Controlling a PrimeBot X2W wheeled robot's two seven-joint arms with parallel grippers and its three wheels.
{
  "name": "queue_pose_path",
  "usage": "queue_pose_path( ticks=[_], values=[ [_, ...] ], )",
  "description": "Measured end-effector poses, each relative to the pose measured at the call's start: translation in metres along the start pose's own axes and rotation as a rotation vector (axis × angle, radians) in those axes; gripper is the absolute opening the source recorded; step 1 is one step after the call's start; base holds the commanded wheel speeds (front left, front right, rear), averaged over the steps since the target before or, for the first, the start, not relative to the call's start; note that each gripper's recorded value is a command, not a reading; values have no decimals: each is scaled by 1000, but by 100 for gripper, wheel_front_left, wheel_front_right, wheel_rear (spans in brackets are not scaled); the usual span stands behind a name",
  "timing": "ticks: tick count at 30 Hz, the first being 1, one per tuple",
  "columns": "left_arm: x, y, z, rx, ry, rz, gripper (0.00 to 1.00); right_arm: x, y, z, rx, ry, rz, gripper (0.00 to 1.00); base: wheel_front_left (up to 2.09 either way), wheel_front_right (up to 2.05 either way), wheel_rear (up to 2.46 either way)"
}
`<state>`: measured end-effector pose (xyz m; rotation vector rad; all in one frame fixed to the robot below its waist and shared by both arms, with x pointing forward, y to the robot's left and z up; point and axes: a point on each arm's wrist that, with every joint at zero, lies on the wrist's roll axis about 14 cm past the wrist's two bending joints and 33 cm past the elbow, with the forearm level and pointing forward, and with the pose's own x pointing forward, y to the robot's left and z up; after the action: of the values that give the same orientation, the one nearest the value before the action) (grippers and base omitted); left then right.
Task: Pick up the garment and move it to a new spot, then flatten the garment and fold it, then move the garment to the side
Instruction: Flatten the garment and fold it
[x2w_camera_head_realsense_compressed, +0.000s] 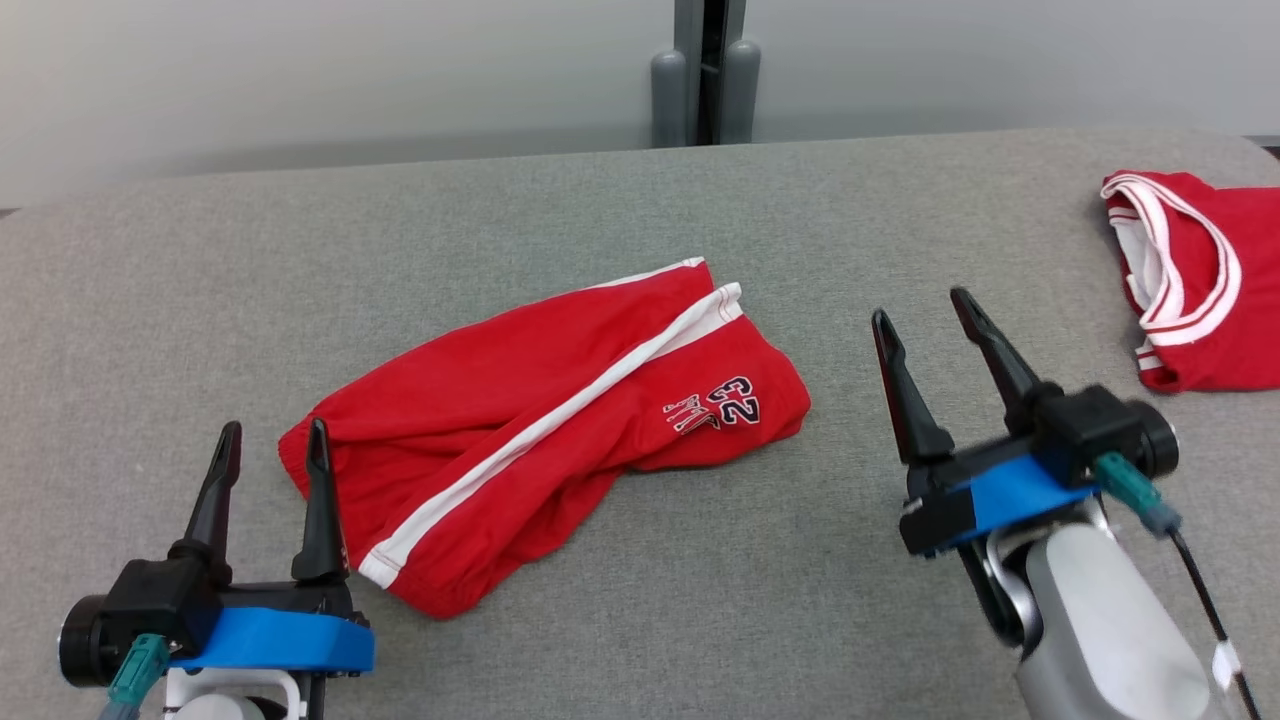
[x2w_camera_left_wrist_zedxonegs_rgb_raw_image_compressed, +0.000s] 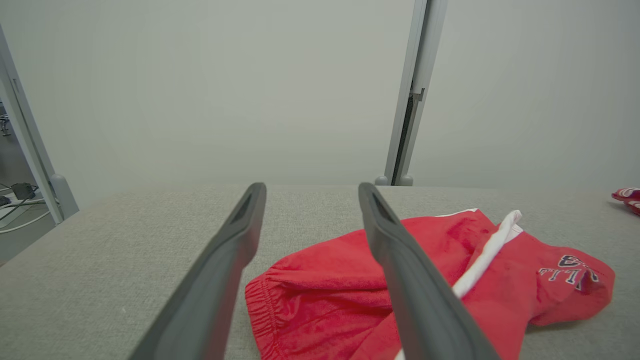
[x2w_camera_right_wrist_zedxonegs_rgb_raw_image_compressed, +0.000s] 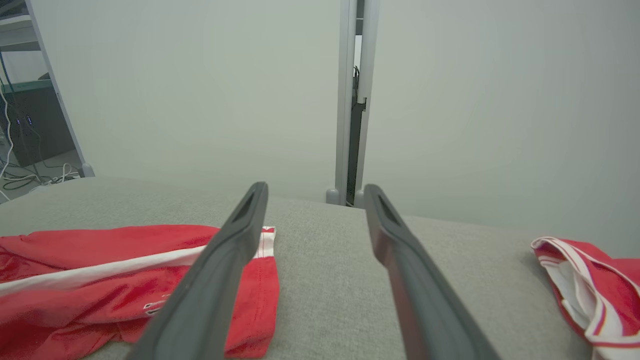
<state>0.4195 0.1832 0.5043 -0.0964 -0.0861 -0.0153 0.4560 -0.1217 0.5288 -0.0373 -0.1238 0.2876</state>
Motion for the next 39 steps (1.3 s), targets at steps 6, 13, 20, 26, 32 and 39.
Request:
queue_pose_path(
  ticks=[6,13,20,26,32,39],
  values=[
    [3,6,-7,-13,18,15,100,55,17,-5,-69,63,110,100,0,0,0],
    [1,19,-16,-26,44,59,100,92,32,-46,-102,200,190,100,0,0,0],
    [-2,28,-24,-26,72,93,100,102,47,-103,-107,372,245,100,0,0,0],
    [-3,35,-27,-26,82,119,100,100,59,-142,-101,508,281,100,0,0,0],
    [-4,37,-28,-28,88,128,100,98,63,-156,-88,557,292,0,0,0,0],
    [-2,35,-30,-31,90,128,100,107,54,-141,-78,469,272,0,0,0,0]
  ],
)
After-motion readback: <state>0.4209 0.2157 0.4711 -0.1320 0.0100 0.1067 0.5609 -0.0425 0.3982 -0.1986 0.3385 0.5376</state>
